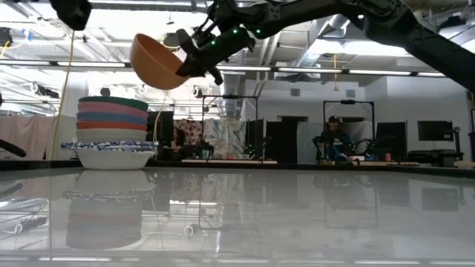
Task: Nest bowls inside each other
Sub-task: Stack the orange bowl on top of the green bowl
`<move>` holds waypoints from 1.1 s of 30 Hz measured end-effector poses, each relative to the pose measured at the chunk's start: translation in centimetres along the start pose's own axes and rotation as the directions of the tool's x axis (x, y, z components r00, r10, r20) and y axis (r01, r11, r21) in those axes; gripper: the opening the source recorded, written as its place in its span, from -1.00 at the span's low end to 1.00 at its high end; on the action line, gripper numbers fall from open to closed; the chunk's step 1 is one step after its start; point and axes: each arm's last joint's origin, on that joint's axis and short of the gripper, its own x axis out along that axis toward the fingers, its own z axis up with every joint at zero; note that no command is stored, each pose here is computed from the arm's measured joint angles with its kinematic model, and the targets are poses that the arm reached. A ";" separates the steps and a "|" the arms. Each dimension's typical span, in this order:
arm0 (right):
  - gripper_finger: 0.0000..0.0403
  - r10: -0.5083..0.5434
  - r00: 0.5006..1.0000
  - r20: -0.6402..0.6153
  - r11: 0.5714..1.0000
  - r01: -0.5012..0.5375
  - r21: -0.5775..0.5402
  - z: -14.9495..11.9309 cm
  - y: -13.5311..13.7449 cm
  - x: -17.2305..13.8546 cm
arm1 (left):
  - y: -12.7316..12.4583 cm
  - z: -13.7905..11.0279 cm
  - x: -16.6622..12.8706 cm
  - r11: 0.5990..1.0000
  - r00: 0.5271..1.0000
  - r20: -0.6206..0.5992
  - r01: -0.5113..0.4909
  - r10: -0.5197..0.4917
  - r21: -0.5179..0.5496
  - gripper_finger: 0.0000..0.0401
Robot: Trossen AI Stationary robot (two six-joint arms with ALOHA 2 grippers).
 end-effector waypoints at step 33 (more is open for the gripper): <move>-0.97 0.113 0.979 0.169 0.968 -0.146 0.203 -1.4 0.5 3.6 | -0.4 -0.4 -1.0 1.000 1.000 -0.002 -0.017 0.017 -0.020 0.31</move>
